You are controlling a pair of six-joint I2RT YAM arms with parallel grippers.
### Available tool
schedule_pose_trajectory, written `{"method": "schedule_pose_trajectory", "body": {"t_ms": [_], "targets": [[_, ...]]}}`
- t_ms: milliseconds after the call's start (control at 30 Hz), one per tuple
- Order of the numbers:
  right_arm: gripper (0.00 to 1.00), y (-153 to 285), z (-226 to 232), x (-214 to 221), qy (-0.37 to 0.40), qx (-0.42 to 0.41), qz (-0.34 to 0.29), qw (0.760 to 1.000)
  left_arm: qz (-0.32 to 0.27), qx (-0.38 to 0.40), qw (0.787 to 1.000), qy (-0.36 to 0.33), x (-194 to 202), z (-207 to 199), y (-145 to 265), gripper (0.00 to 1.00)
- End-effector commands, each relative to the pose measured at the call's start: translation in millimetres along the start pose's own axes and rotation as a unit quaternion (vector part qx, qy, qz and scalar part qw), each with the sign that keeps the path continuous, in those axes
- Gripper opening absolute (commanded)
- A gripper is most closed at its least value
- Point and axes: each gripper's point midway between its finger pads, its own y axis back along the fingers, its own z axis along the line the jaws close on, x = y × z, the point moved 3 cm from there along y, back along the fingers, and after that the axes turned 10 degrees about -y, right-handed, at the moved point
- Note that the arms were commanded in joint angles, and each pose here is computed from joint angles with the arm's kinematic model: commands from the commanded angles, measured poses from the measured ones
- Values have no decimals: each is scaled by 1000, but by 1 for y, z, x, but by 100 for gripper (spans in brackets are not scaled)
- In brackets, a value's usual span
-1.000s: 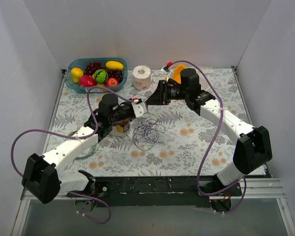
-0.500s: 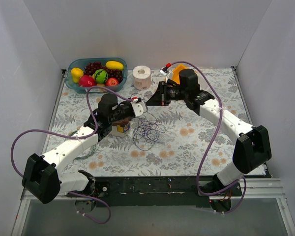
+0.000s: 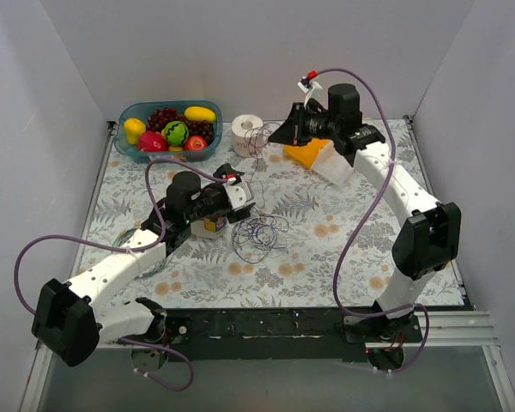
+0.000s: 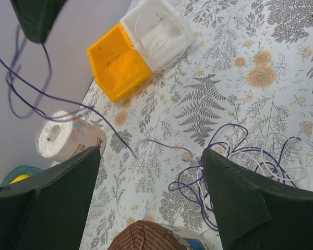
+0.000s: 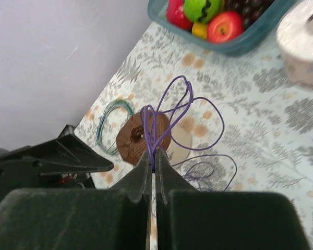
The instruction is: Untangle the cables
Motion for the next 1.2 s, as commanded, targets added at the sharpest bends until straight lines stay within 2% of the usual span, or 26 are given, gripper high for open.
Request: {"method": "schedule_pose_trajectory", "body": {"t_ms": [0, 267, 500, 700, 900, 1167], "targets": [[1, 12, 2, -52, 52, 15, -54, 997, 10, -49, 999, -9, -2, 13, 11, 80], [1, 42, 6, -147, 103, 36, -170, 979, 19, -53, 998, -3, 6, 5, 17, 84], [1, 73, -56, -203, 118, 87, -287, 947, 25, -33, 999, 18, 12, -10, 22, 97], [1, 75, -108, -233, 114, 113, -312, 936, 32, -22, 997, 60, 19, -25, 25, 98], [1, 68, -154, -229, 93, 140, -306, 937, 36, -26, 997, 63, 22, -27, 27, 98], [1, 62, -165, -225, 82, 141, -301, 940, 36, -27, 997, 58, 24, -28, 26, 98]]}}
